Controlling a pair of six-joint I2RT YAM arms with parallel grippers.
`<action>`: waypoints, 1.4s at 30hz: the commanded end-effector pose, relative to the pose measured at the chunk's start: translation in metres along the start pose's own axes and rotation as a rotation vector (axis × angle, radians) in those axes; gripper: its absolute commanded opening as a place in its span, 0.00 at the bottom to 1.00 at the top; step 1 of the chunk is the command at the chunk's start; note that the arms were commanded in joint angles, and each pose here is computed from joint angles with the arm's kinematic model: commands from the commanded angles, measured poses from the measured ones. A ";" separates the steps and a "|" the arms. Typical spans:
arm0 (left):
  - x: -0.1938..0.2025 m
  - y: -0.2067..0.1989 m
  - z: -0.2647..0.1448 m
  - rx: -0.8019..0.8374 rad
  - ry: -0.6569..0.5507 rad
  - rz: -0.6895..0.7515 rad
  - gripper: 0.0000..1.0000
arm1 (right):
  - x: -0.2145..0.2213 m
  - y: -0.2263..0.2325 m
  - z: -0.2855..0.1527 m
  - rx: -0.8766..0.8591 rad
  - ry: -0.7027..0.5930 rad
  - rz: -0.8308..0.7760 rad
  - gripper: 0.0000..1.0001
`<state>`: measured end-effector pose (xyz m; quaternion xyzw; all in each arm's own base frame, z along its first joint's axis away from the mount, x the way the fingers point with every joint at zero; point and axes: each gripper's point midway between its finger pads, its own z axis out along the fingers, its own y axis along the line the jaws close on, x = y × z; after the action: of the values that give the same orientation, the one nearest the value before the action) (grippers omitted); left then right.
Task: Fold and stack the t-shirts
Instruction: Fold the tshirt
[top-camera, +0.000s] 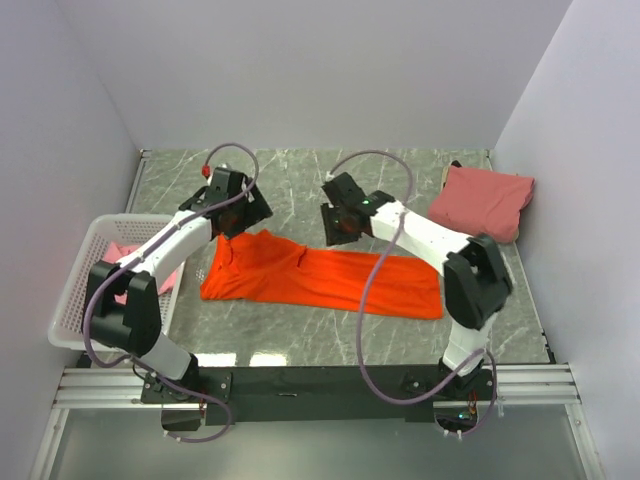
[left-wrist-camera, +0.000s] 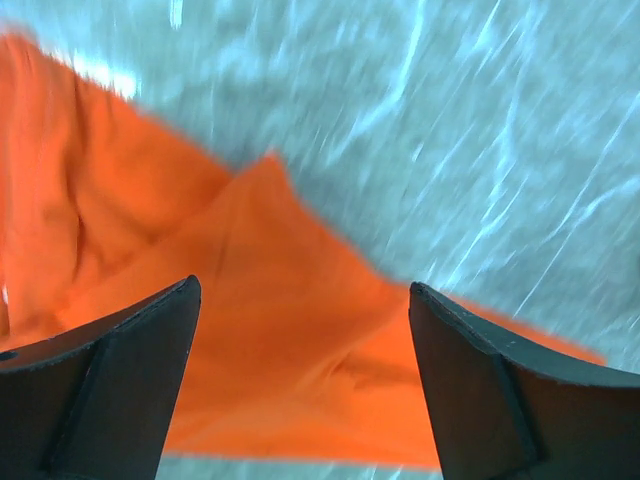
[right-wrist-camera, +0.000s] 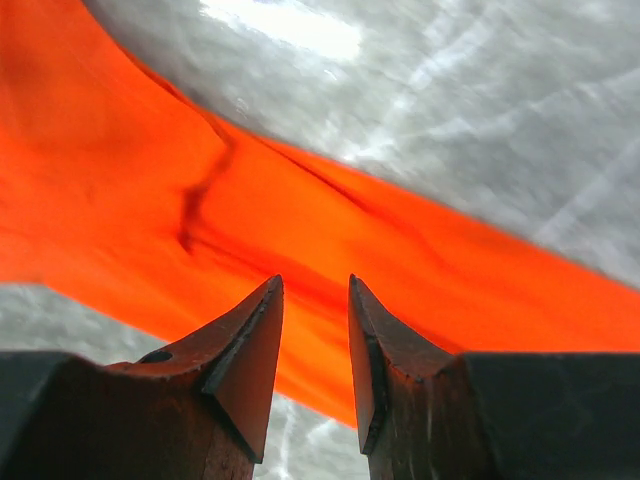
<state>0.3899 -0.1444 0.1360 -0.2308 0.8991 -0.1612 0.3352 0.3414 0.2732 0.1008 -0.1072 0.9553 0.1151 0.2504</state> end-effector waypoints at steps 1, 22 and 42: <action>0.048 0.017 -0.014 -0.027 0.153 -0.008 0.91 | 0.029 -0.041 -0.010 0.084 0.037 0.017 0.40; 0.109 0.068 0.064 -0.231 0.359 0.170 0.92 | 0.135 -0.101 0.025 0.171 0.311 0.163 0.39; 0.026 0.001 0.140 -0.123 0.389 0.437 0.91 | 0.174 -0.044 0.003 -0.024 0.450 0.219 0.38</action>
<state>0.4516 -0.1804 0.0295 -0.0510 0.9828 -0.0713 0.1625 0.2393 0.2055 0.0158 -0.0298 0.9879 0.1250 0.0867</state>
